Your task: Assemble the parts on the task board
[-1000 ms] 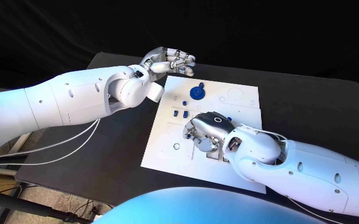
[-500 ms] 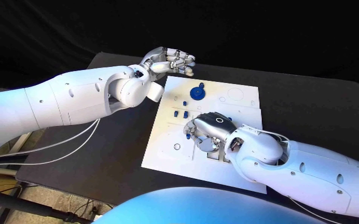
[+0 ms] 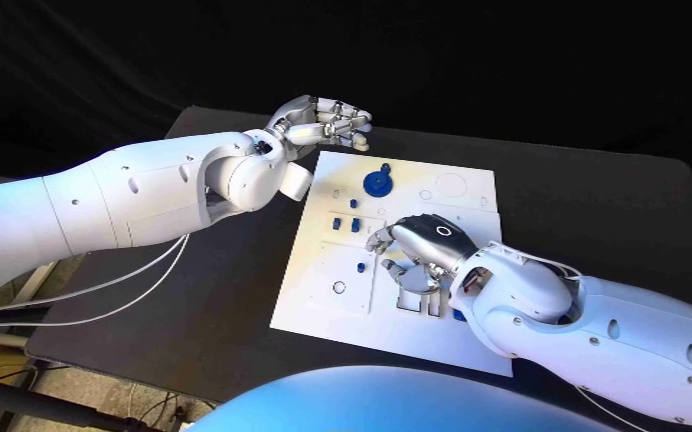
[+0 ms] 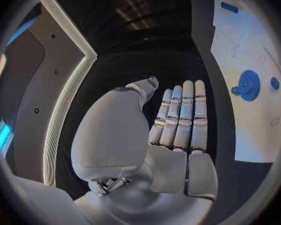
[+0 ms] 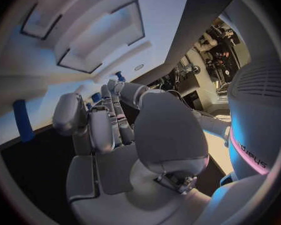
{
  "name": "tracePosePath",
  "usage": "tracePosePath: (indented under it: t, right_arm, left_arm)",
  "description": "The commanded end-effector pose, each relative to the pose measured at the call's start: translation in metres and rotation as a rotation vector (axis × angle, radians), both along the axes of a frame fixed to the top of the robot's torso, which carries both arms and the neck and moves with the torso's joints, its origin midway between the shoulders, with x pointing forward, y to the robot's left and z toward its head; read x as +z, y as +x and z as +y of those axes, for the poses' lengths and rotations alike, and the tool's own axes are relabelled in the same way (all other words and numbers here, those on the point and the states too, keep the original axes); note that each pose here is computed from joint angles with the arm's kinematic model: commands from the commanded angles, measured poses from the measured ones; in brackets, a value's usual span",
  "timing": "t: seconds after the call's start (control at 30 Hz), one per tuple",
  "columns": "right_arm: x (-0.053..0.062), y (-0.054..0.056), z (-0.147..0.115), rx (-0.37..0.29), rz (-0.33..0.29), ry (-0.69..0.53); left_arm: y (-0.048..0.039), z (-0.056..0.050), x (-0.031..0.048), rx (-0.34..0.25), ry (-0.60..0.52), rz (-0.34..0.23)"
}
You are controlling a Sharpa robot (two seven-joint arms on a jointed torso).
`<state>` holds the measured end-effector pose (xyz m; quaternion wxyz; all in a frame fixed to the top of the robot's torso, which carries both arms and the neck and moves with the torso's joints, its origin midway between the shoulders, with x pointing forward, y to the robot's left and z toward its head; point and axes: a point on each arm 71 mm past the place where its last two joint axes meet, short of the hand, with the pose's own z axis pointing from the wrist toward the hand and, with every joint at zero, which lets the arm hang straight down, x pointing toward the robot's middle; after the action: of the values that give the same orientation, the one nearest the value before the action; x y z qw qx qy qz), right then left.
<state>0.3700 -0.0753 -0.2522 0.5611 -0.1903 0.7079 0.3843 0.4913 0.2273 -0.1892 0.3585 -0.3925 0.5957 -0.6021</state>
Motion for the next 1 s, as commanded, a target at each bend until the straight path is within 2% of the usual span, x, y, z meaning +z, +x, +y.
tracePosePath:
  t: [0.03, 0.13, 0.37, 0.6, 0.83, 1.0]
  right_arm:
    - [0.013, 0.005, -0.013, -0.047, -0.013, 0.042]
    - [0.025, 0.014, -0.032, -0.092, -0.002, 0.045]
    - [0.041, 0.034, -0.069, -0.173, 0.064, 0.0]
    - [0.039, 0.046, -0.091, -0.196, 0.106, -0.08]
    - [0.034, 0.049, -0.094, -0.187, 0.12, -0.135]
    - [0.03, 0.05, -0.092, -0.184, 0.115, -0.127]
  left_arm:
    - [-0.0001, 0.0, 0.0011, -0.012, -0.012, 0.0]
    - [0.0, 0.0, 0.0011, -0.012, -0.012, 0.0]
    - [-0.0003, 0.0, 0.0013, -0.016, -0.014, -0.001]
    - [-0.0009, 0.0, 0.0016, -0.019, -0.016, -0.003]
    - [-0.0009, 0.0, 0.0012, -0.02, -0.015, 0.001]
    - [-0.001, 0.001, 0.0012, -0.018, -0.014, 0.002]
